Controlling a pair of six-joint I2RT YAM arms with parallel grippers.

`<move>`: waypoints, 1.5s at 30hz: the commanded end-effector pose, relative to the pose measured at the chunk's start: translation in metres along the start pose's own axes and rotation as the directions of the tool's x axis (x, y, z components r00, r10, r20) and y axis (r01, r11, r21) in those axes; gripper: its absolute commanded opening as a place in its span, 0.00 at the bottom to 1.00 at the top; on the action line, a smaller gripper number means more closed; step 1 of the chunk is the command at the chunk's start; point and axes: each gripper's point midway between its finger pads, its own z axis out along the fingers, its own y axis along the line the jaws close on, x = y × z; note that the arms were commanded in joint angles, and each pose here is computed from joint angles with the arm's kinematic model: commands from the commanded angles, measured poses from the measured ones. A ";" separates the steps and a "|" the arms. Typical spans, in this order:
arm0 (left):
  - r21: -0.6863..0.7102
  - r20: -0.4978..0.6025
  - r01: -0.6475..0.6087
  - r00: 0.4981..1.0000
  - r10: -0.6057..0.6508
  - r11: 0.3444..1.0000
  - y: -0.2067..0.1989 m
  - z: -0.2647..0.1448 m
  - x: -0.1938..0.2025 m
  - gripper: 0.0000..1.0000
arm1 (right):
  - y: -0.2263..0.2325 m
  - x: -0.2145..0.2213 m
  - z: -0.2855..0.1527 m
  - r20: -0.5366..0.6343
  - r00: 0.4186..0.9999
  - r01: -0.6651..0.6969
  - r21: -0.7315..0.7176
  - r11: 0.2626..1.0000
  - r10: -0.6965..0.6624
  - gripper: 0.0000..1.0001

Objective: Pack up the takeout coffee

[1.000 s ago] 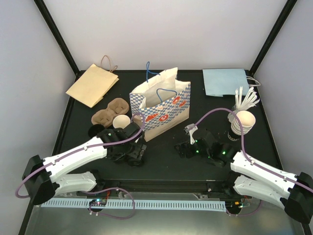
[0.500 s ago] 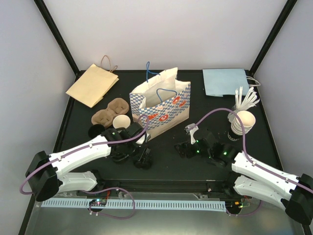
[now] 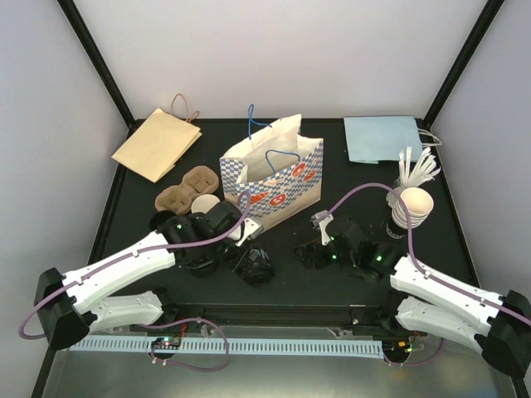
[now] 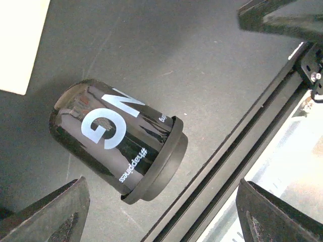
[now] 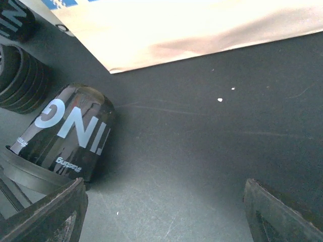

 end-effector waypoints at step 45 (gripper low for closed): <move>-0.041 -0.204 -0.391 0.904 0.376 0.919 -0.043 0.071 -0.024 0.69 | -0.013 0.019 0.024 -0.129 0.969 -0.227 -0.113 0.967 0.212 0.76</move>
